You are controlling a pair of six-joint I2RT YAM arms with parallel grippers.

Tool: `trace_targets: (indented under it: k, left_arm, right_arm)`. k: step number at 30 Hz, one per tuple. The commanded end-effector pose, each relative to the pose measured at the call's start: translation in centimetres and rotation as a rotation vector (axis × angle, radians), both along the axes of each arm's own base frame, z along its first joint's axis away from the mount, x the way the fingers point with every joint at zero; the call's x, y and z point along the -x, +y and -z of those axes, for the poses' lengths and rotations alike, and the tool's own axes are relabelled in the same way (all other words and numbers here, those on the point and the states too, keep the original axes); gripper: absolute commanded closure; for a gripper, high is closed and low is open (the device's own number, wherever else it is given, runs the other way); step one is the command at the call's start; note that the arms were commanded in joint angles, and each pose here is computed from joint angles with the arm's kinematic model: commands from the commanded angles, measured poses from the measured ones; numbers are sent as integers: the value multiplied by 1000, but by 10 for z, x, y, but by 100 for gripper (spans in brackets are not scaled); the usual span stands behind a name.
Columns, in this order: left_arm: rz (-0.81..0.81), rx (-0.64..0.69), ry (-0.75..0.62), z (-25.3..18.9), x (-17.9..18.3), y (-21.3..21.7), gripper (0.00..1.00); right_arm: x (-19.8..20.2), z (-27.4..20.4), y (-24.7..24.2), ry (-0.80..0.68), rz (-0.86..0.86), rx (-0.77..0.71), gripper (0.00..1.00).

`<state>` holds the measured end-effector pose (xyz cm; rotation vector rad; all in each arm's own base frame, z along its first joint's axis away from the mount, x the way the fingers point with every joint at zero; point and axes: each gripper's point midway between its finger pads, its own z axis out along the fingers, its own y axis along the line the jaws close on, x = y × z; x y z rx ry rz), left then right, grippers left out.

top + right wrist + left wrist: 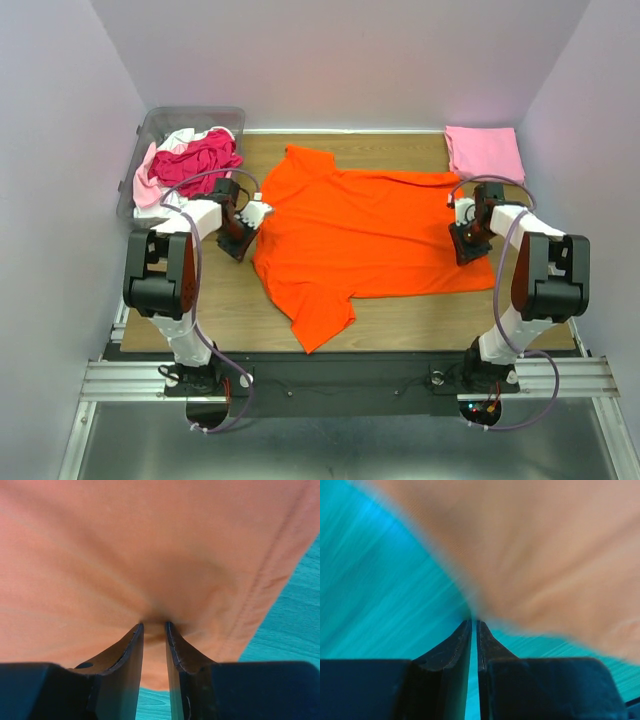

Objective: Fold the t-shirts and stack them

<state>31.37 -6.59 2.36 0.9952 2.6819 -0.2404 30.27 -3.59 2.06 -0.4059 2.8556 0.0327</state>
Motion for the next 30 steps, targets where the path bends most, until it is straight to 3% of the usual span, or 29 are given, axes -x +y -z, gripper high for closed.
trace_targets:
  k: [1, 5, 8, 13, 19, 22, 27, 30]
  left_arm:
    - [22, -164, 26, -11, 19, 45, 79]
    - [77, -61, -37, -42, 4, 23, 60]
    - [174, 62, -120, -84, -1, -8, 58]
    - [487, 210, -224, -134, 36, -88, 60]
    - [714, 295, -116, -110, 109, -168, 67]
    - [732, 273, -105, -81, 130, -194, 67]
    - [780, 168, -35, -28, 148, -204, 67]
    - [877, 107, 40, -1, 180, -193, 72]
  right_arm:
    - [8, -1, -6, 6, -18, 37, 69]
    - [7, -19, 15, -25, -49, -74, 68]
    - [-2, -38, 29, -64, -71, -147, 66]
    - [-4, -76, 47, -108, -98, -240, 61]
    - [2, -69, 33, -77, -77, -170, 62]
    - [10, -50, 23, -16, -55, -118, 63]
    - [12, -31, 8, -3, -26, -36, 64]
    - [26, -12, 4, 57, -43, -13, 64]
